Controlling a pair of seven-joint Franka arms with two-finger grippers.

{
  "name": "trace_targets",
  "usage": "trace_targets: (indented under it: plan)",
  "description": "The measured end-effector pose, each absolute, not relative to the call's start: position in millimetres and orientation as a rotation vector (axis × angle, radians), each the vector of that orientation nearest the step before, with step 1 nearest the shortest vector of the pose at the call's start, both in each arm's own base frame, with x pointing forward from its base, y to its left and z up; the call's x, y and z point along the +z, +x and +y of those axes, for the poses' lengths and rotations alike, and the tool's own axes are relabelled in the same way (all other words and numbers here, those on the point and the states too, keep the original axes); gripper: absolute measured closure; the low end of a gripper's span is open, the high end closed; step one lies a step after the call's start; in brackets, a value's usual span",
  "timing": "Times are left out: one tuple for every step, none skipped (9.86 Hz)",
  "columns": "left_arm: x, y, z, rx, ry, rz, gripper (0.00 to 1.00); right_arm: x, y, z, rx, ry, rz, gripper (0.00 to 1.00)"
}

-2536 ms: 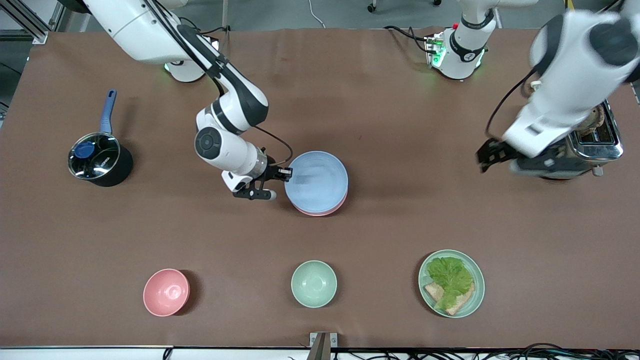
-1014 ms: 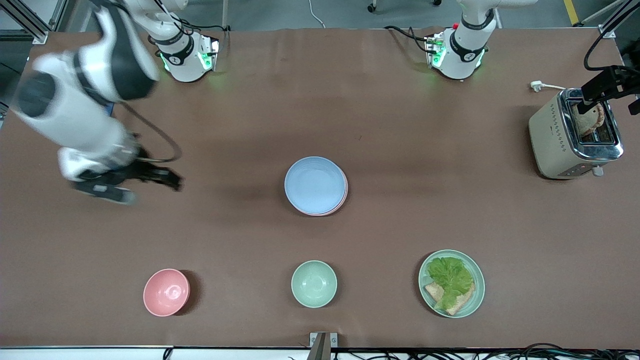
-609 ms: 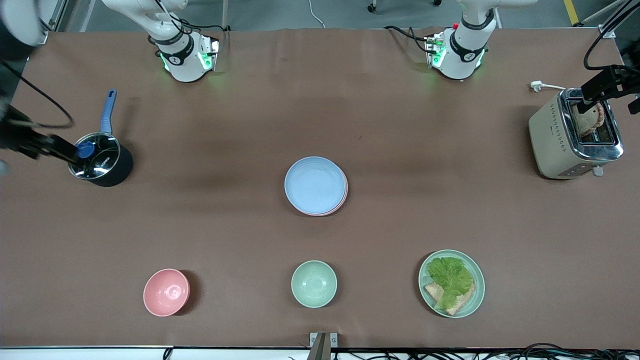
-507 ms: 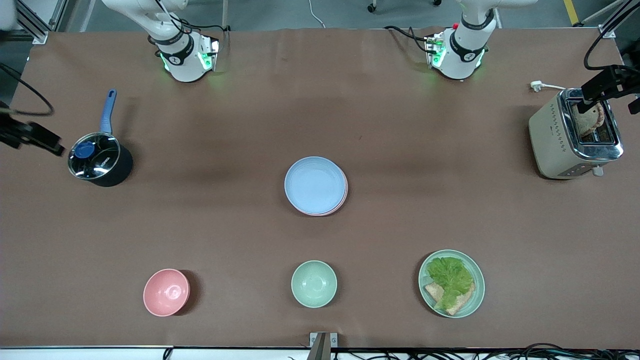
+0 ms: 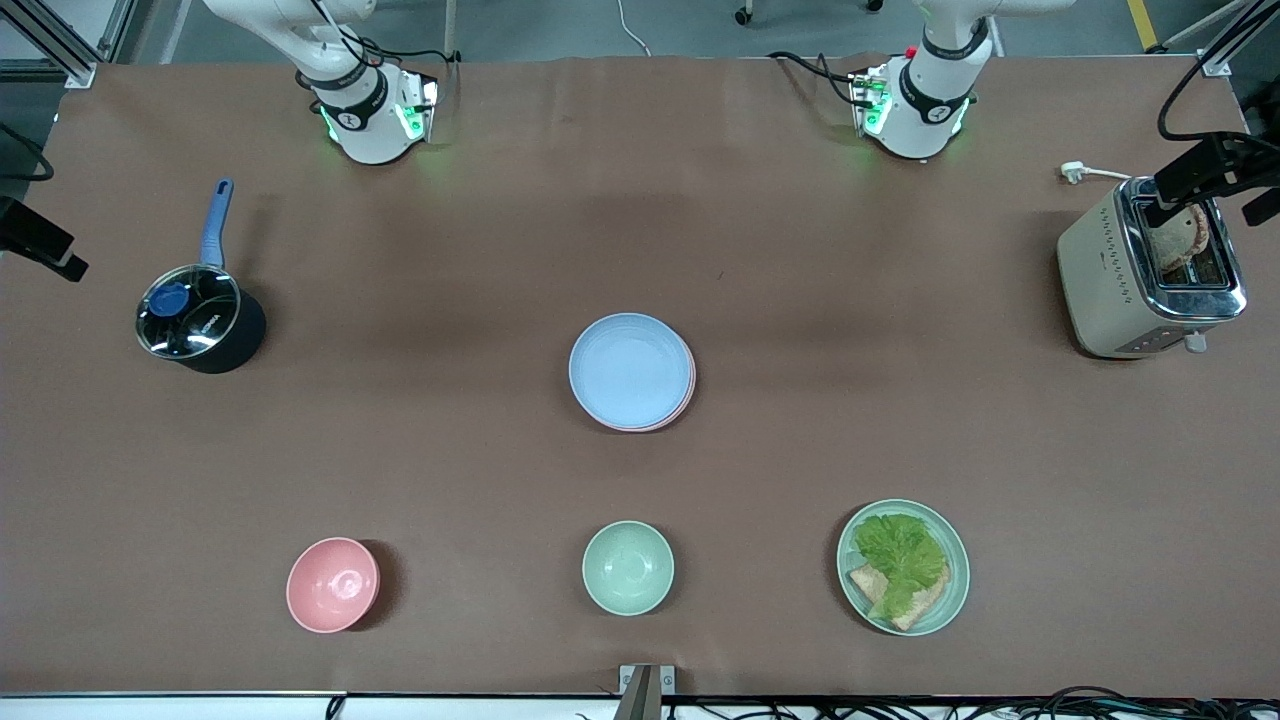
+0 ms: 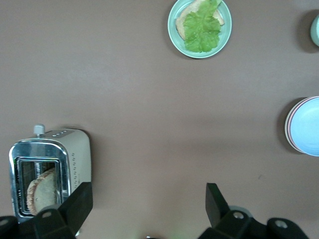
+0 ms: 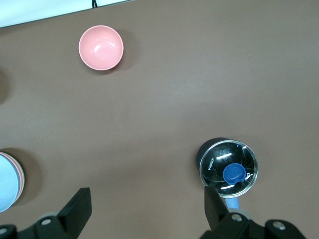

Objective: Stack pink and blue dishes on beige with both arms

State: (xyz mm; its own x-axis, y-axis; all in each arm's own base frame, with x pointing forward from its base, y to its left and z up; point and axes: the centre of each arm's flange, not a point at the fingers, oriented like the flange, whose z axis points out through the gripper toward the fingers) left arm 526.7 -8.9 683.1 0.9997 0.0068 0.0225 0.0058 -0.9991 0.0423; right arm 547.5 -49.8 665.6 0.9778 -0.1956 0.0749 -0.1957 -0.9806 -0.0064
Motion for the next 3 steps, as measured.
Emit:
trace_targets:
  plan:
    - [682.3,526.8,-8.9,0.033,3.099,0.01,0.0,664.8,547.2,-49.7,0.11,3.123,-0.309,0.0]
    - [681.8,526.8,-9.0,0.031,3.099,0.01,0.0,664.5,546.9,-49.8,0.105,3.123,-0.309,0.0]
    - [681.6,526.8,-8.9,0.03,3.099,0.01,0.0,664.4,546.8,-49.8,0.103,3.124,-0.309,0.0]
